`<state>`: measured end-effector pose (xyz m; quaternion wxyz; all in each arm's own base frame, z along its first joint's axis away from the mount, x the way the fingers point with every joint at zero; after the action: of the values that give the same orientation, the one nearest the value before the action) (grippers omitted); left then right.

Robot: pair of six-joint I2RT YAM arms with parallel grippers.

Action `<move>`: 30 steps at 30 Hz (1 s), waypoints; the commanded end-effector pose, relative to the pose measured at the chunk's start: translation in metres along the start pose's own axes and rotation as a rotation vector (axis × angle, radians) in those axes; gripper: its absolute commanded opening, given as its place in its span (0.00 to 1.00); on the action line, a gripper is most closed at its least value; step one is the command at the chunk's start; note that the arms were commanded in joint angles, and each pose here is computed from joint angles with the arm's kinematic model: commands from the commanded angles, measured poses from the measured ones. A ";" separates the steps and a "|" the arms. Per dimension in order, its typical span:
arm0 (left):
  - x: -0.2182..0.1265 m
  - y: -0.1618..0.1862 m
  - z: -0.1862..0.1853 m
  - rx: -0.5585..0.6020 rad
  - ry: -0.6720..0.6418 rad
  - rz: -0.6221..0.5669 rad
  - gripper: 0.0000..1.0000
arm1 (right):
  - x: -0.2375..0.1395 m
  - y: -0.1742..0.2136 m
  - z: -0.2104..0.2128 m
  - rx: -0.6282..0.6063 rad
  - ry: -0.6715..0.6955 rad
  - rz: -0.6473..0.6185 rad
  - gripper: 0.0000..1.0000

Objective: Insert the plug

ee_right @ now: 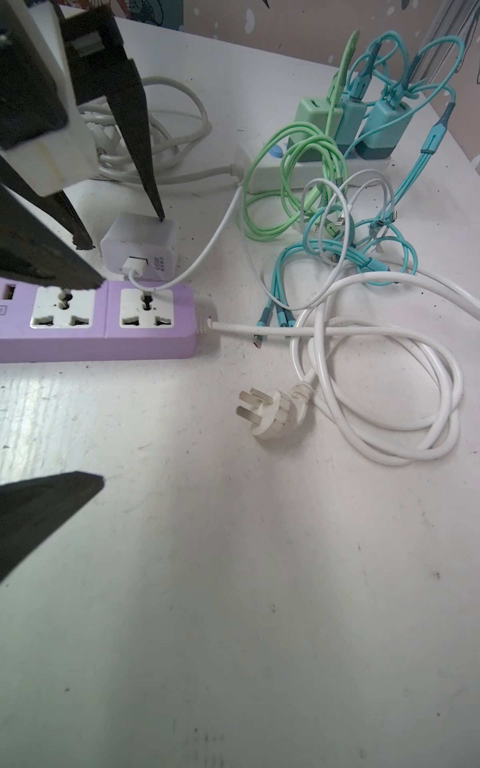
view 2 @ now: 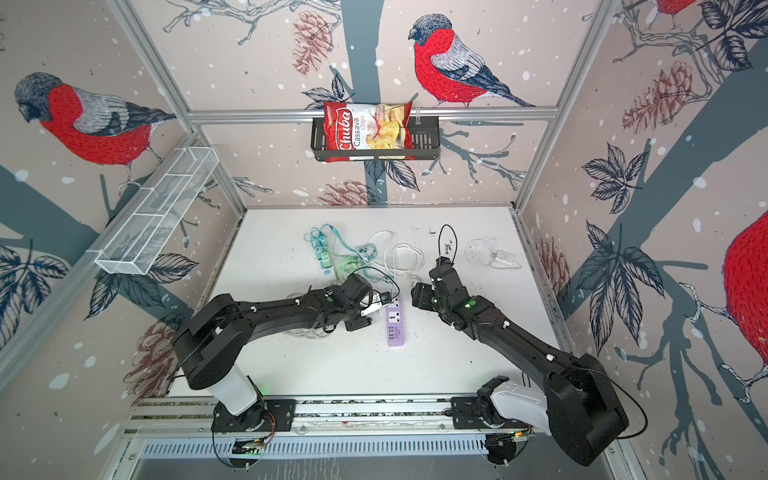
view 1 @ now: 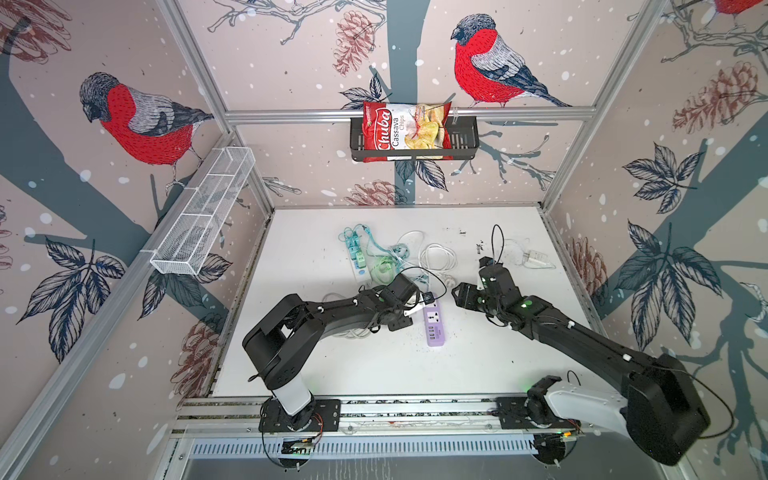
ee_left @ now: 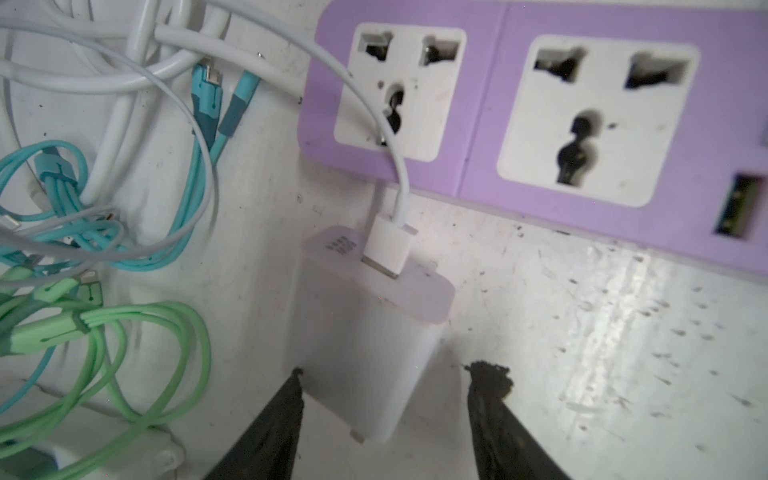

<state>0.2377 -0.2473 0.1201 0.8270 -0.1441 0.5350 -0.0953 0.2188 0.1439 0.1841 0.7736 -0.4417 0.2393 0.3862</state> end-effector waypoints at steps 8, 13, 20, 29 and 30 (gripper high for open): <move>0.018 -0.004 0.016 0.029 0.004 -0.012 0.61 | 0.002 -0.001 -0.004 -0.009 0.012 -0.010 0.71; 0.019 -0.006 0.012 0.032 0.055 -0.037 0.58 | 0.002 -0.002 -0.006 -0.006 0.018 -0.011 0.70; 0.017 -0.011 0.006 0.022 0.142 -0.102 0.58 | 0.002 0.000 -0.007 -0.001 0.005 0.004 0.70; 0.007 -0.014 0.028 0.023 0.029 -0.069 0.66 | 0.000 0.006 -0.012 0.003 0.001 0.000 0.70; 0.008 -0.016 0.030 0.028 0.024 -0.069 0.66 | 0.000 0.006 -0.012 0.001 0.000 0.003 0.70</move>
<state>0.2607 -0.2570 0.1204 0.8082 -0.1518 0.5546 -0.1268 0.2134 0.1340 0.1739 0.7720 -0.4402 0.2508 0.3839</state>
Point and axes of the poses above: each gripper's point midway between its finger pads, its own x axis out along the fingers, its own z axis along the line the jaws close on, y = z × x, the point moved 10 cm from there along -x, back along the fingers, and after that the axes turned 10 degrees about x, right-handed, at the moved point
